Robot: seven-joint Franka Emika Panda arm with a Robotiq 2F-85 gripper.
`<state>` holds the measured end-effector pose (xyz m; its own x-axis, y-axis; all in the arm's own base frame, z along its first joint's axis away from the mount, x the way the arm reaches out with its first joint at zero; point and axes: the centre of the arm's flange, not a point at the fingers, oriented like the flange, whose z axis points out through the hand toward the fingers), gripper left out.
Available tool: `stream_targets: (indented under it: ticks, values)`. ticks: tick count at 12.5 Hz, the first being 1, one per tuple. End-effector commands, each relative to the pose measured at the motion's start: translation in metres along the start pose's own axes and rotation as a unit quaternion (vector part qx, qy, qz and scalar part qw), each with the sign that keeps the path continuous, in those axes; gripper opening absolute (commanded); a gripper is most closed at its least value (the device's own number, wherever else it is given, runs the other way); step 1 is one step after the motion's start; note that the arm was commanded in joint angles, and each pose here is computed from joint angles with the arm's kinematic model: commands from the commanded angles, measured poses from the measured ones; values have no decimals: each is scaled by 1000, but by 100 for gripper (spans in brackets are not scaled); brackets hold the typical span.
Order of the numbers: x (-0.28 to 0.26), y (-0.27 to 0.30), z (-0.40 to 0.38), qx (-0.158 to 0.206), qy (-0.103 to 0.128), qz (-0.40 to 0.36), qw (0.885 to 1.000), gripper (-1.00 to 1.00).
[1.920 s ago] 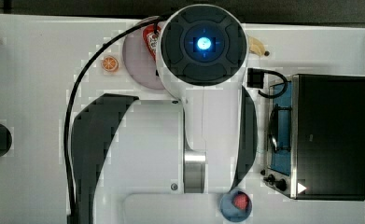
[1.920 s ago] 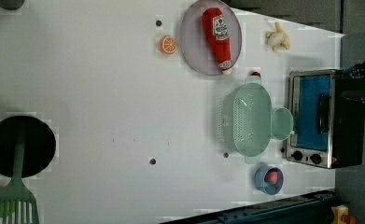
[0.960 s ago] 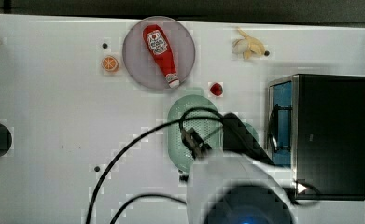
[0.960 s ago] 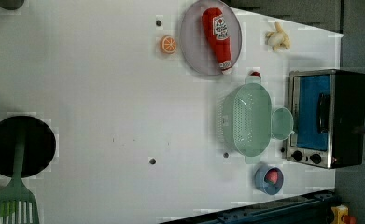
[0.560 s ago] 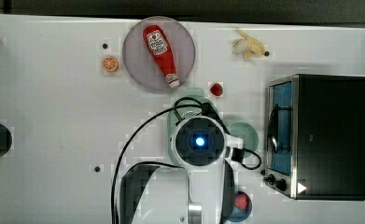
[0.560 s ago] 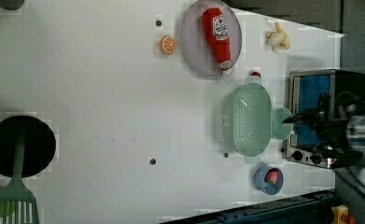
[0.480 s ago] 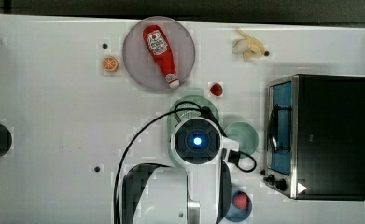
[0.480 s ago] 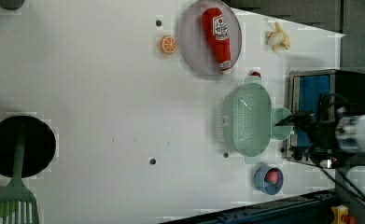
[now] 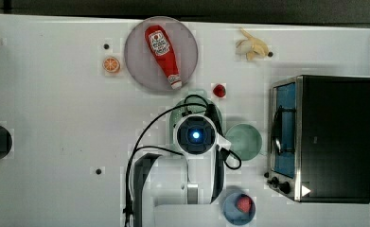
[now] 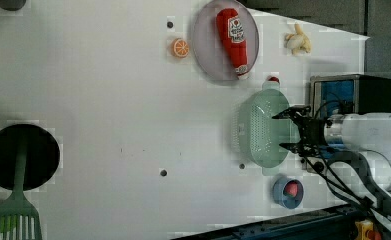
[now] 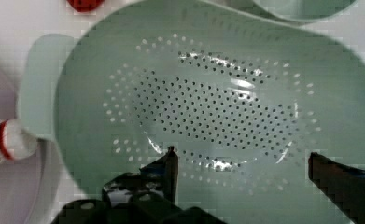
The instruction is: Drag strainer right to left.
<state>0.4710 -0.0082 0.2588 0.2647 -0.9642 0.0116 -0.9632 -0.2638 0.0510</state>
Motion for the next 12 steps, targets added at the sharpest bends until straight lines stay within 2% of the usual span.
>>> stream_targets:
  ticks: [1, 5, 12]
  values:
    - [3, 2, 39, -9, -2, 56, 998, 100]
    - [-10, -1, 89, -7, -4, 100, 995, 100]
    - [-56, -9, 115, -7, -10, 64, 998, 100]
